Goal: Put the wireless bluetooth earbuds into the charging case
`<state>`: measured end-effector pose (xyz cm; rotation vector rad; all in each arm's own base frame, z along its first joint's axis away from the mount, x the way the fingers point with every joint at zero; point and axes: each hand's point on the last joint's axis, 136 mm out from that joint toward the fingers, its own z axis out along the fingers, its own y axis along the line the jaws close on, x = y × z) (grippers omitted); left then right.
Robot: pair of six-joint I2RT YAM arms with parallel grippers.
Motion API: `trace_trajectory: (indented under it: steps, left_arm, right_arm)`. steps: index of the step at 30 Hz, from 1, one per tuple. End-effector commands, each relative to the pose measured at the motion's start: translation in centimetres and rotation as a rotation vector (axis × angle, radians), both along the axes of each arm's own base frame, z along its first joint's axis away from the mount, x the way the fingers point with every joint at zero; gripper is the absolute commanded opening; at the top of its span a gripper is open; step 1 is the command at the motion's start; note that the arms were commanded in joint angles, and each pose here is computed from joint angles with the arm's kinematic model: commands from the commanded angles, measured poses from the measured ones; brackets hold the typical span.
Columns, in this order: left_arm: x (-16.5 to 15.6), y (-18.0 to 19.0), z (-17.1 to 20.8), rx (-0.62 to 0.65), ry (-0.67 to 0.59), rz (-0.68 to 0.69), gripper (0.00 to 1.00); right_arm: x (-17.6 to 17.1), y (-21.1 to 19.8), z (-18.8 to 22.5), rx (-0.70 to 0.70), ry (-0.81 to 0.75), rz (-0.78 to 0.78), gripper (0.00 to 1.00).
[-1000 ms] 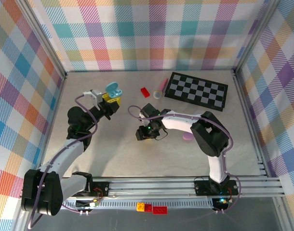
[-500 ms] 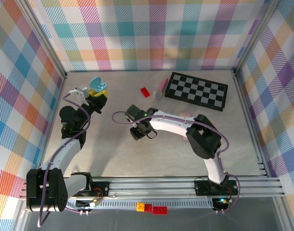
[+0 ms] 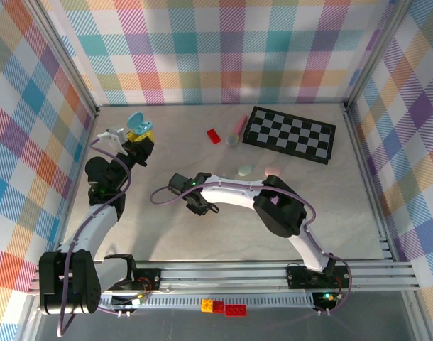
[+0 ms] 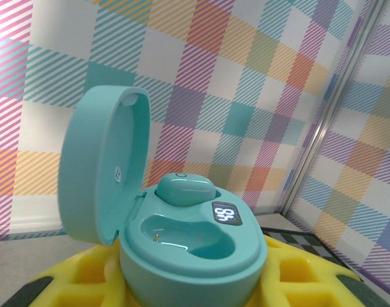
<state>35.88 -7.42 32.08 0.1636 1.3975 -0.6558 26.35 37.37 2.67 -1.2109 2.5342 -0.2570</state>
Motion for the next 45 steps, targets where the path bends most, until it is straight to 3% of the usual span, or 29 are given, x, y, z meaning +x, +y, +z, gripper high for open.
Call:
trace_trajectory:
  steps: [1, 19, 31, 45]
  left_arm:
    - [-0.6, 0.5, 1.7, -0.005, -0.049, 0.012, 0.32]
    - [-0.6, 0.0, 1.4, 0.007, -0.037, -0.021, 0.32]
    - [-0.8, -2.9, 0.5, 0.098, -0.044, -0.093, 0.32]
    - [-1.4, -11.3, -1.4, 0.26, -0.076, -0.219, 0.31]
  right_arm:
    - [0.1, -0.6, -0.5, -0.059, -0.001, 0.012, 0.32]
    - [0.0, -0.2, -0.4, -0.041, 0.013, 0.0, 0.21]
    - [0.7, -1.7, 5.2, 0.28, 0.027, -0.183, 0.2]
    - [0.0, -7.7, 15.5, 0.712, 0.108, -0.405, 0.2]
